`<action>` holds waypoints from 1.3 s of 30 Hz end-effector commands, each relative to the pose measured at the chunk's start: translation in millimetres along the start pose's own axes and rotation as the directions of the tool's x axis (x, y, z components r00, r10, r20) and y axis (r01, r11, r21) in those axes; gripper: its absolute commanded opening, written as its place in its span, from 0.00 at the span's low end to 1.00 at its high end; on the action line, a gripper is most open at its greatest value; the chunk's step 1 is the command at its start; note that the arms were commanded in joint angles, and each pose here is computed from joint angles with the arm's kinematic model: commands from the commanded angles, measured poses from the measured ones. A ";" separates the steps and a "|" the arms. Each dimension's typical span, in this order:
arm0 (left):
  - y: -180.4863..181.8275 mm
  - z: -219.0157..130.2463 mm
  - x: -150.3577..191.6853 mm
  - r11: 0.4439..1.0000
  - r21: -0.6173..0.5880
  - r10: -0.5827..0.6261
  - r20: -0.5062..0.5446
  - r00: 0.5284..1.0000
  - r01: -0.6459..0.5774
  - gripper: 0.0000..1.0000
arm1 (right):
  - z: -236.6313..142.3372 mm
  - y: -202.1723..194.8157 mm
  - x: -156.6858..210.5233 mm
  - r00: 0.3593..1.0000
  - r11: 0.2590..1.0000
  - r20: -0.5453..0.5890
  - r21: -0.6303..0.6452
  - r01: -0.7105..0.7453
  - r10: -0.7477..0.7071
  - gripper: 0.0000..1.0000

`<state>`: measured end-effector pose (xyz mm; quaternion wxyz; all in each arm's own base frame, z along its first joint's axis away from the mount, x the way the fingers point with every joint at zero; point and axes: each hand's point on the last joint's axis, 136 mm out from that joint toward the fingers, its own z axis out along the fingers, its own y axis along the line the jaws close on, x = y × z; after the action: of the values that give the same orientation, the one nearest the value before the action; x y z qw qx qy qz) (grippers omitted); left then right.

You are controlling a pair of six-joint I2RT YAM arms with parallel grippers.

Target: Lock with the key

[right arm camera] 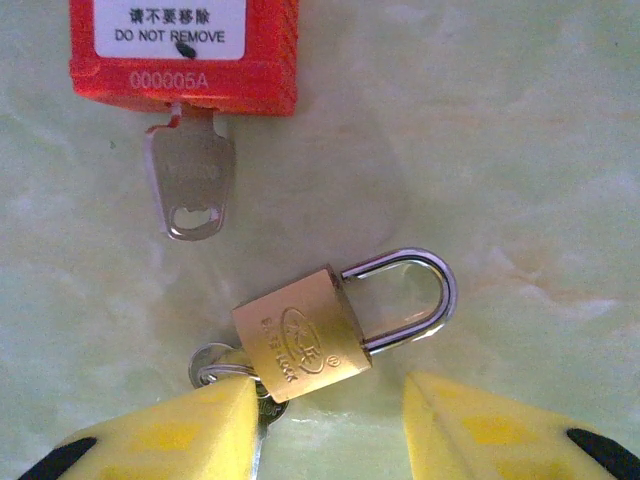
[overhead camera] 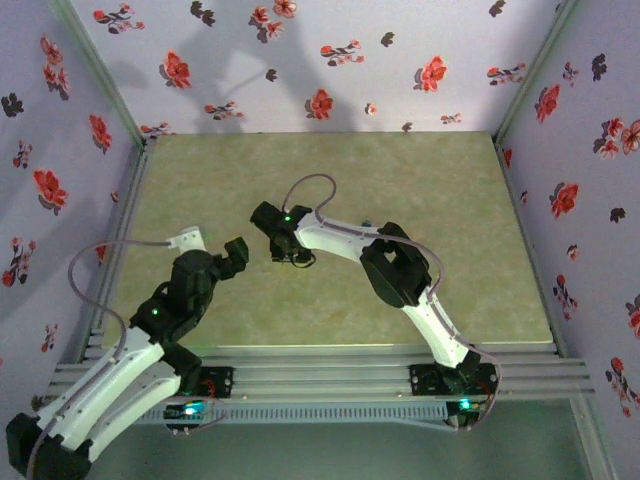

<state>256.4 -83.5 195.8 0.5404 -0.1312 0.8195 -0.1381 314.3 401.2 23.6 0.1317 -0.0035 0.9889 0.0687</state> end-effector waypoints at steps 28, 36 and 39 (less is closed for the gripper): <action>14.5 -5.9 -8.9 0.999 -0.043 -0.022 0.068 0.997 0.025 1.00 | -2.9 5.1 -18.7 0.984 0.984 -0.019 0.007 -0.179 0.179 0.46; 14.2 -5.5 -9.0 0.999 -0.045 -0.019 0.066 0.998 0.022 1.00 | -9.9 18.3 -28.8 1.000 0.999 0.021 -0.047 0.003 -0.002 0.48; 14.5 -5.6 -8.4 0.999 -0.046 -0.017 0.064 0.998 0.020 1.00 | -4.9 13.1 -28.5 1.000 1.000 0.016 -0.024 0.018 -0.018 0.49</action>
<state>252.3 -73.9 198.7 0.5547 -0.1434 0.8087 -0.1332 331.9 413.8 34.4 0.1269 0.0123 0.9879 0.0882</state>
